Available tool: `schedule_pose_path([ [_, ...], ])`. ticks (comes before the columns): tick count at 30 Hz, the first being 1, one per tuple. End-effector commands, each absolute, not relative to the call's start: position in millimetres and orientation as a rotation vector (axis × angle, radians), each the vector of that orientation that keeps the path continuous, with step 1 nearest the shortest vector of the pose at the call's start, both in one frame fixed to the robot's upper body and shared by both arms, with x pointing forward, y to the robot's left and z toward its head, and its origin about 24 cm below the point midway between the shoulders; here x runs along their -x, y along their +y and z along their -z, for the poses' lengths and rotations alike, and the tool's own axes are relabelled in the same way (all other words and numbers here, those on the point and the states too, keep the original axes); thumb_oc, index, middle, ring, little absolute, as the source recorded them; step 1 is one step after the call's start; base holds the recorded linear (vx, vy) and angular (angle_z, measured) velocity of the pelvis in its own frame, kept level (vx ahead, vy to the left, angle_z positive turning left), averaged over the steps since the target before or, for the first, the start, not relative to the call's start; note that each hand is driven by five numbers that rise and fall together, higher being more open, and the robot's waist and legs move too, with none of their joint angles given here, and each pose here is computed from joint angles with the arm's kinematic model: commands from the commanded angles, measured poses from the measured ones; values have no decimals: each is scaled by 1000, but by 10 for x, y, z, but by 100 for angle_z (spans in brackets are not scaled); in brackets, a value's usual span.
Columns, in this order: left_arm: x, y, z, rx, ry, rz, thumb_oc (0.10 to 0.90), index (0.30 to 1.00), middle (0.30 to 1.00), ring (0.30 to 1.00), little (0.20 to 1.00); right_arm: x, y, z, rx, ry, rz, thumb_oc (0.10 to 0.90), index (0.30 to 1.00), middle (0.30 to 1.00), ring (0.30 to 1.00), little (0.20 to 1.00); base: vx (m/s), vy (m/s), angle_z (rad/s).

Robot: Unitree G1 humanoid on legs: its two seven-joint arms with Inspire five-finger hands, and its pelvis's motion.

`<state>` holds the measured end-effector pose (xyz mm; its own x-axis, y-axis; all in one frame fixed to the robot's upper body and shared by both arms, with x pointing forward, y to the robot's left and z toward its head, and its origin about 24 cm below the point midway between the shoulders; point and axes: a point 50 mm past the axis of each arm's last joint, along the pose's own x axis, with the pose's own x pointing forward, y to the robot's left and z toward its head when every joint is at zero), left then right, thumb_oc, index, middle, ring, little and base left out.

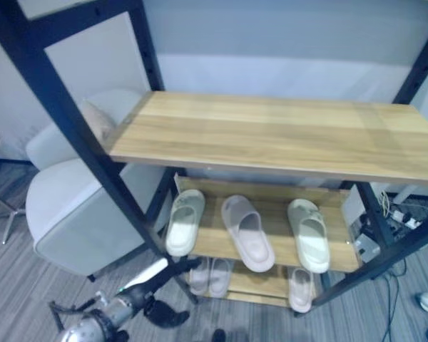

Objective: Arrange the slippers neatly on the shoe rack.

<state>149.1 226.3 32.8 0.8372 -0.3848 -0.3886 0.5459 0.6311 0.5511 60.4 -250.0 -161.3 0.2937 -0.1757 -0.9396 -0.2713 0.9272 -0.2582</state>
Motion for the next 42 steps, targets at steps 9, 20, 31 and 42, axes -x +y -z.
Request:
schedule_pose_path([
  [9,-2061,1550,-1321,-578,-473,537,800,900,900,900,900,-743,-2509,1593,536,1246,-118,800,900,900,900,900,15,-4,1],
  [20,-2414,1160,-1616,-726,-715,515,800,900,900,900,900,-493,-2411,1663,487,1322,-116,800,900,900,900,900,30,11,-10],
  [31,-2716,1206,-1732,-838,-747,349,800,900,900,900,900,-473,-2393,1665,432,1321,-78,800,900,900,900,900,-2,25,-15],
  [42,-3024,1054,-1825,-1018,-790,279,800,900,900,900,900,-841,-2402,1594,449,1202,-53,800,900,900,900,900,-71,19,-11],
])
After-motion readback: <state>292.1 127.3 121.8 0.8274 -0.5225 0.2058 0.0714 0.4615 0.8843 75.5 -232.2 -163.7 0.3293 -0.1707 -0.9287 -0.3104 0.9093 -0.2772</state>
